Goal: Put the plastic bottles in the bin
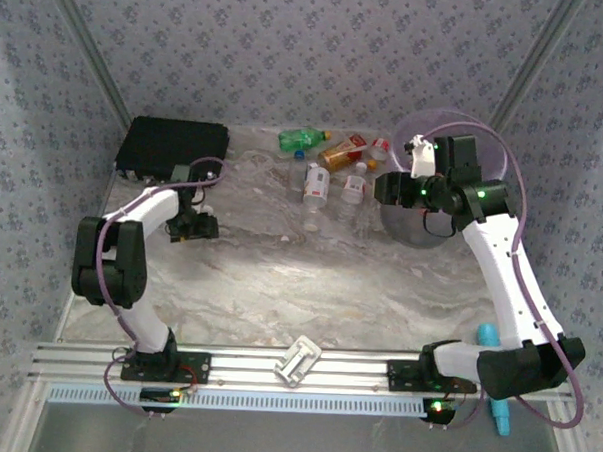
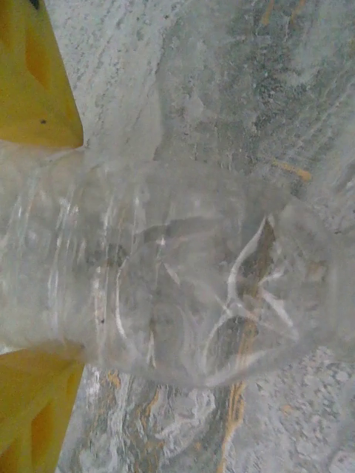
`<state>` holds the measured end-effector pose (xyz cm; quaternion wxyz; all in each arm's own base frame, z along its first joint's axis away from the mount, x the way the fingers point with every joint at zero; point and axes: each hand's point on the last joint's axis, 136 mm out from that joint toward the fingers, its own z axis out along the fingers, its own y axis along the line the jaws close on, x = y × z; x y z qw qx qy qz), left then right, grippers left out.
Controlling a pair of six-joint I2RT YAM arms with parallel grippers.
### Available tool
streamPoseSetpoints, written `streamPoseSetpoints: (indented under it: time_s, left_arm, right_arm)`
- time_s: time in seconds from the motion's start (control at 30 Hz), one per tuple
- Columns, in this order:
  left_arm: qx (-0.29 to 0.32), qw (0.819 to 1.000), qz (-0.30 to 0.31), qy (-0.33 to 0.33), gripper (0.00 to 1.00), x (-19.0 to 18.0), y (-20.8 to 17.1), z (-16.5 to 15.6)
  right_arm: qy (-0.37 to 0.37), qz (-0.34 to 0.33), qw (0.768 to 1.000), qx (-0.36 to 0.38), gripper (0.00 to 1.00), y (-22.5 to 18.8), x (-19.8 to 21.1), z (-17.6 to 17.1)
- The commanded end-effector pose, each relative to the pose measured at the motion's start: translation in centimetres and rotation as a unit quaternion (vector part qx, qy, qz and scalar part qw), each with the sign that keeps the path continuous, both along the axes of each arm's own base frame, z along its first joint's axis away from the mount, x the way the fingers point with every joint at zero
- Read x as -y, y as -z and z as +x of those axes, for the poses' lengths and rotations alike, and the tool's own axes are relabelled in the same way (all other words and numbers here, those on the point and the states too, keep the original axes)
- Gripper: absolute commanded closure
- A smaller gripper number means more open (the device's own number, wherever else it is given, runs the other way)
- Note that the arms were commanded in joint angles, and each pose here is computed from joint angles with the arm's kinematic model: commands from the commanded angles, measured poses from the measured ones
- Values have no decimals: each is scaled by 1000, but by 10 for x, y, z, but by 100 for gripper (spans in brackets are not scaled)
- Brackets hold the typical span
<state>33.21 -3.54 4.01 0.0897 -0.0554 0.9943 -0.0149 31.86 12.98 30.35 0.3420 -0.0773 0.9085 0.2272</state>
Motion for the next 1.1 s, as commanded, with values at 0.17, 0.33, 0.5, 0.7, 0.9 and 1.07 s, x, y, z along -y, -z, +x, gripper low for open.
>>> streamPoseSetpoints:
  time_s: [0.17, 0.33, 0.5, 0.7, 0.9, 1.07]
  left_arm:
    - [-22, 1000, 20, -4, 51, -1, 6, -11]
    - [47, 997, -54, 15, 51, 36, -36, -5]
    - [164, 955, -233, 80, 51, 107, -113, 1]
    - [209, 875, -402, 170, 51, 176, -175, -18]
    - [243, 822, -464, 225, 53, 212, -208, -34]
    - [256, 793, -493, 251, 56, 229, -226, -44]
  right_arm:
    - [0, 12, 1000, -1, 39, -8, -3, -3]
    - [-23, 32, 999, -3, 39, -11, -21, -2]
    - [-90, 78, 993, 3, 38, -23, -60, -5]
    - [-176, 174, 969, -1, 38, -39, -113, -7]
    - [-200, 188, 962, 1, 27, -41, -143, 1]
    - [-232, 215, 949, 4, 18, -49, -168, 2]
